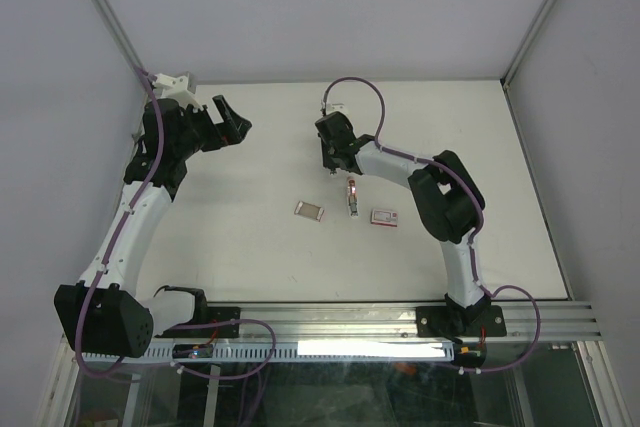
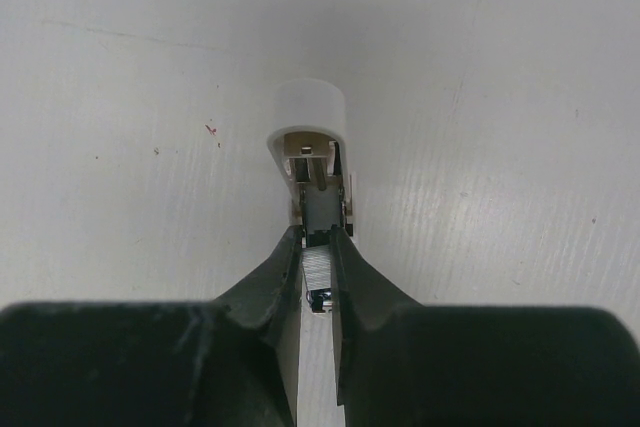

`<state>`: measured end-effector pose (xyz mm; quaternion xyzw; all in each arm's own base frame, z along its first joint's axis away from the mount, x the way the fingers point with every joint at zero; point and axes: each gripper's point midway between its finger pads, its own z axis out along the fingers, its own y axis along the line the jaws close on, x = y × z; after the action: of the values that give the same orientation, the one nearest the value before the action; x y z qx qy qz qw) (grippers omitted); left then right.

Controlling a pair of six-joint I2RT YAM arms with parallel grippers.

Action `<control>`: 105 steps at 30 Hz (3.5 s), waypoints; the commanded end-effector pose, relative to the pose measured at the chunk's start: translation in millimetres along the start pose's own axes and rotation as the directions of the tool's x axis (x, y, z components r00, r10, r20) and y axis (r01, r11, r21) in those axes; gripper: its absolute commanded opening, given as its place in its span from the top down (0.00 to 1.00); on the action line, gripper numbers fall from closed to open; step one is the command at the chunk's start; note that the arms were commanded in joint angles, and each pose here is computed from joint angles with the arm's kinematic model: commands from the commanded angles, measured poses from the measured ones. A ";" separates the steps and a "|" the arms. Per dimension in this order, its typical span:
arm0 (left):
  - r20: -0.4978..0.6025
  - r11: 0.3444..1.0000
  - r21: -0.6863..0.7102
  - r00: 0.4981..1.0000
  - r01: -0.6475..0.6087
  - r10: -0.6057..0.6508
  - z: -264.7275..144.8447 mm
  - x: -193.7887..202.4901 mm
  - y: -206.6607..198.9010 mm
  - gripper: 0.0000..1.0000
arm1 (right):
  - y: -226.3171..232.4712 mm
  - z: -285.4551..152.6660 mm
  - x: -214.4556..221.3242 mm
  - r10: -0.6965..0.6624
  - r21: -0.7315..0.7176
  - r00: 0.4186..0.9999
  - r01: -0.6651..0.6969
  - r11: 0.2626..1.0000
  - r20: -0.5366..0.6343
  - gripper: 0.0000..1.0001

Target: Load the staples into the stapler

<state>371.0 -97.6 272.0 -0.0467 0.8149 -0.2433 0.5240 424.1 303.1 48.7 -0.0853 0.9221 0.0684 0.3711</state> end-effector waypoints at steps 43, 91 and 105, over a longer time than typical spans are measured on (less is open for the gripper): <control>0.056 1.000 0.002 0.998 -0.018 0.018 -7.8 -14.5 1.2 0.01 | 12.6 -47.8 -66.1 0.044 -0.054 0.988 -0.036 0.998 0.151 0.85; 0.058 1.000 0.011 0.998 -0.019 0.018 -8.9 -15.5 -0.3 0.01 | 5.2 -7.1 -26.4 0.023 0.015 0.998 -0.024 1.000 0.055 0.86; 0.058 1.000 0.011 0.998 -0.018 0.017 -9.7 -15.2 0.1 0.01 | 6.3 -4.7 -24.2 0.033 0.009 0.998 -0.034 0.999 0.046 0.86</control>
<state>372.1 -92.6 271.7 -0.0519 0.8147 -0.2398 0.5255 423.2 300.1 49.8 -0.0811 0.9263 0.0583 0.3634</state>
